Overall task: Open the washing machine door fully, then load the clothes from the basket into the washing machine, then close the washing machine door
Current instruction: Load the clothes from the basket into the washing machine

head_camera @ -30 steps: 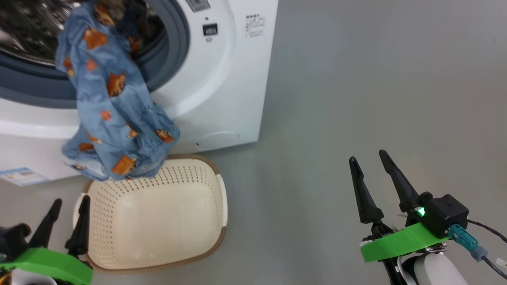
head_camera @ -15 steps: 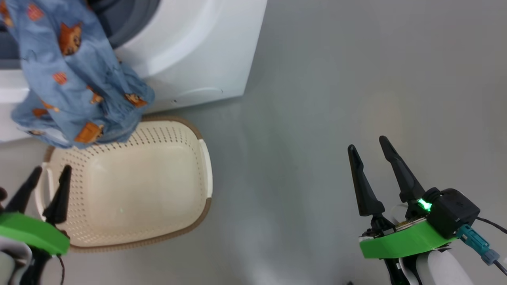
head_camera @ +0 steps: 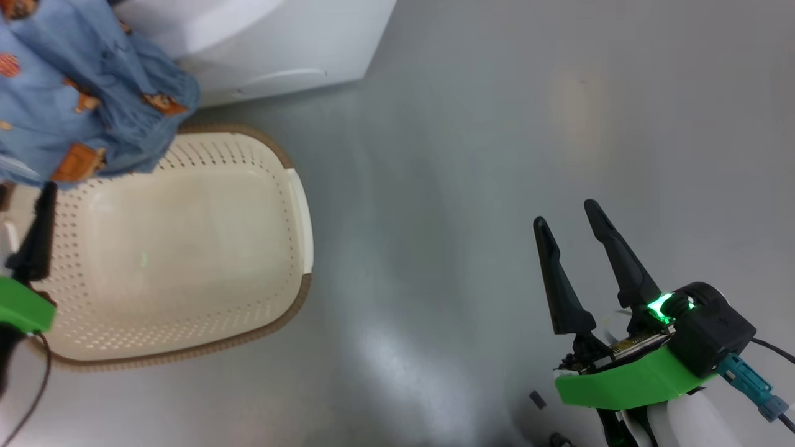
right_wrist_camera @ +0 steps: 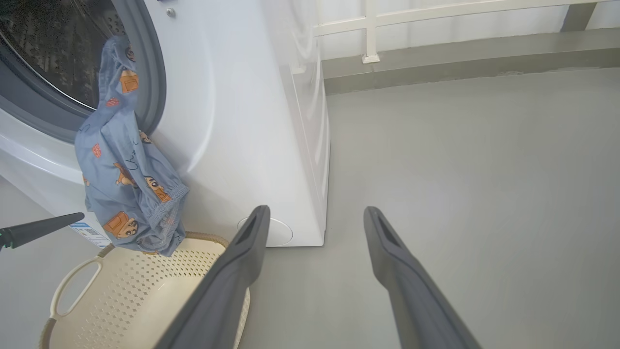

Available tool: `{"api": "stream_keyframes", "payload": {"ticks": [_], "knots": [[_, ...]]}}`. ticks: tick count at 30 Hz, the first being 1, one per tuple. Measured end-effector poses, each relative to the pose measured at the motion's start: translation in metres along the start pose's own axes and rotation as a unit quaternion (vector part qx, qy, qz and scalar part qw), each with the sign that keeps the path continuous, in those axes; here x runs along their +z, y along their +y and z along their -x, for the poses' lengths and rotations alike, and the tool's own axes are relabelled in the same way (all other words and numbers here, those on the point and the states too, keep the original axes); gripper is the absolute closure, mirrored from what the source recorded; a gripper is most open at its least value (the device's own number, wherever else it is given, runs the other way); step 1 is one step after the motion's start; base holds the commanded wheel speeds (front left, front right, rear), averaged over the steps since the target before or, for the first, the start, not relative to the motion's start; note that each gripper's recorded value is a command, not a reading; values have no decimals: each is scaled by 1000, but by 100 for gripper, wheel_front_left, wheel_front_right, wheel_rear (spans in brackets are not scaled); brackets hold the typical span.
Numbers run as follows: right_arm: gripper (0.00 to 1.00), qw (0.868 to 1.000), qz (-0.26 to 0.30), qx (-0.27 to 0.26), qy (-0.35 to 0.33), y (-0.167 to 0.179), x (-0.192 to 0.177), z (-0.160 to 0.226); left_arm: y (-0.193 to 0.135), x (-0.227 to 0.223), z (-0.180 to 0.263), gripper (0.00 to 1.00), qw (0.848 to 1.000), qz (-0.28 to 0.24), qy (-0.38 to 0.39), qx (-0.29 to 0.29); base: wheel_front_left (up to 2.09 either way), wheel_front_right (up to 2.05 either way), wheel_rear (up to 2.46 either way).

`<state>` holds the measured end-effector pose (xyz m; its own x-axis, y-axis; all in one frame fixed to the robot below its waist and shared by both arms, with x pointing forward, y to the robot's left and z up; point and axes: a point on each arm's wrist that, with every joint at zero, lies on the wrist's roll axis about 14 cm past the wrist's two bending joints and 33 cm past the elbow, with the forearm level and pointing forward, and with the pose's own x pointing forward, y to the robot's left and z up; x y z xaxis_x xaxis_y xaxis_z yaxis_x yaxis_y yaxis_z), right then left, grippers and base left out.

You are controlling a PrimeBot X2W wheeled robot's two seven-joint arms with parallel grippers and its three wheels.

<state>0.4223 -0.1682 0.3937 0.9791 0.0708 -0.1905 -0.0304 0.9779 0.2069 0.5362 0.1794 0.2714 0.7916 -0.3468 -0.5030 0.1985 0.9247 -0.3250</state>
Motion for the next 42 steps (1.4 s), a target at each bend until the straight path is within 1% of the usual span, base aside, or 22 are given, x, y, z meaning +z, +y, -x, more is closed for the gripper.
{"api": "stream_keyframes", "payload": {"ticks": [5, 10, 20, 27, 28, 29, 30, 31, 32, 42], "knots": [[0, 1000, 2, 0, 10, -2, -10, -7, 13, -10, -18, 0, 1000, 11, 17, 6, 0, 0, 0], [0, 1000, 3, -6, 21, -6, -18, -9, 19, -15, -35, 0, 999, 23, 29, 5, 0, 0, 0], [0, 999, 3, -16, 38, -13, -30, -8, 4, -9, -70, 0, 999, 32, 28, -26, 0, 0, 0], [0, 999, 5, -20, 38, -15, -29, -6, -14, 8, -84, 0, 998, 43, 12, -49, 0, 0, 0], [0, 999, 5, -20, 37, -15, -28, -6, -14, 11, -85, 4, 998, 44, 8, -50, 0, 0, 0], [0, 999, 4, -20, 36, -15, -28, -6, -15, 13, -85, 40, 998, 44, 4, -50, 0, 0, 0], [0, 999, 3, -20, 35, -15, -27, -5, -16, 16, -85, 58, 998, 42, 2, -51, 0, 0, 0], [0, 999, 2, -20, 34, -14, -26, -5, -17, 18, -86, 84, 998, 42, 0, -52, 0, 0, 0], [0, 999, 2, -19, 33, -14, -25, -5, -17, 20, -86, 100, 998, 41, -2, -53, 0, 0, 0], [0, 1000, -1, -10, 18, -8, -14, -6, -34, 36, -71, 100, 996, 34, -16, -76, 0, 0, 0]]}}
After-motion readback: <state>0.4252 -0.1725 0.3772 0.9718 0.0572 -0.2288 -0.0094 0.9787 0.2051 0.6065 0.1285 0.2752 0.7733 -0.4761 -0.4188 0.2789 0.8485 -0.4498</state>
